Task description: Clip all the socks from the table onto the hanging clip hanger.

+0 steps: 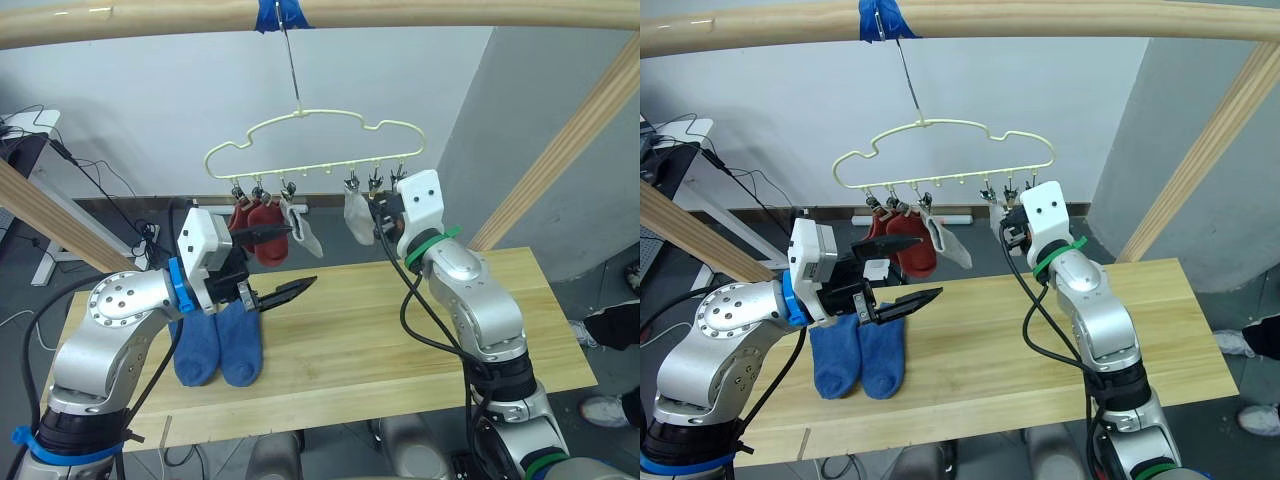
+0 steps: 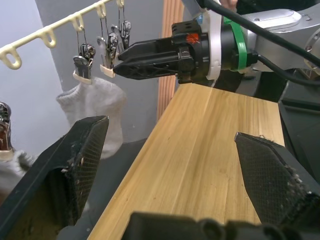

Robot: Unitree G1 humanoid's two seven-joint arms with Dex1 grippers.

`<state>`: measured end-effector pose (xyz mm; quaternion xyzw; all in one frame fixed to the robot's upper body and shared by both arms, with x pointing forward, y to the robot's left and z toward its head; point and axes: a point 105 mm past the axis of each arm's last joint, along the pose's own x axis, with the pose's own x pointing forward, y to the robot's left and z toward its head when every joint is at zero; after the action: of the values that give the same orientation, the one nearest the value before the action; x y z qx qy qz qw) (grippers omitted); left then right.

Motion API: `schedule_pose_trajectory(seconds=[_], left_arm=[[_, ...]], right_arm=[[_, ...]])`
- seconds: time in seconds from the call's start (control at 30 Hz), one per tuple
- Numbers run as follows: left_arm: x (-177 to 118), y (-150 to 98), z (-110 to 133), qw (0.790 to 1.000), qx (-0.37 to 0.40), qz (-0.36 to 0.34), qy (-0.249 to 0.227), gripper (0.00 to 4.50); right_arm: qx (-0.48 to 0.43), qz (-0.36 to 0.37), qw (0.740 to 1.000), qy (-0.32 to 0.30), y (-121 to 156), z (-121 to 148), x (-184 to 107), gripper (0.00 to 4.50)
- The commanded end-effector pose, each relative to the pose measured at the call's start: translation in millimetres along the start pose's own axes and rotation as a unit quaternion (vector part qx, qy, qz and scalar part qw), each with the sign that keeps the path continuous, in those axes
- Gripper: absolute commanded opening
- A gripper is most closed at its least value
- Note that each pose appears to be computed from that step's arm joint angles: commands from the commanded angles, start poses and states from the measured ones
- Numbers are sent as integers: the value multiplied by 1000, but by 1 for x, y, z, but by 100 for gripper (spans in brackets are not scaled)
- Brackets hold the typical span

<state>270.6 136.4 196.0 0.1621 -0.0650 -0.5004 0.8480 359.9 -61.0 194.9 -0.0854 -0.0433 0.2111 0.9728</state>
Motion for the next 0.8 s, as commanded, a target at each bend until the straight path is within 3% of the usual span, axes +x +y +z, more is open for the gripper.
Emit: schedule_pose_trajectory(seconds=[0.03, 0.8], left_arm=[[1, -1, 7, 1000, 18, -6, -6, 448], [3, -3, 7, 1000, 21, -13, -4, 448]], right_arm=[[0, -7, 999, -37, 1, 20, 3, 156], [64, -48, 994, -71, 9, 42, 12, 156]])
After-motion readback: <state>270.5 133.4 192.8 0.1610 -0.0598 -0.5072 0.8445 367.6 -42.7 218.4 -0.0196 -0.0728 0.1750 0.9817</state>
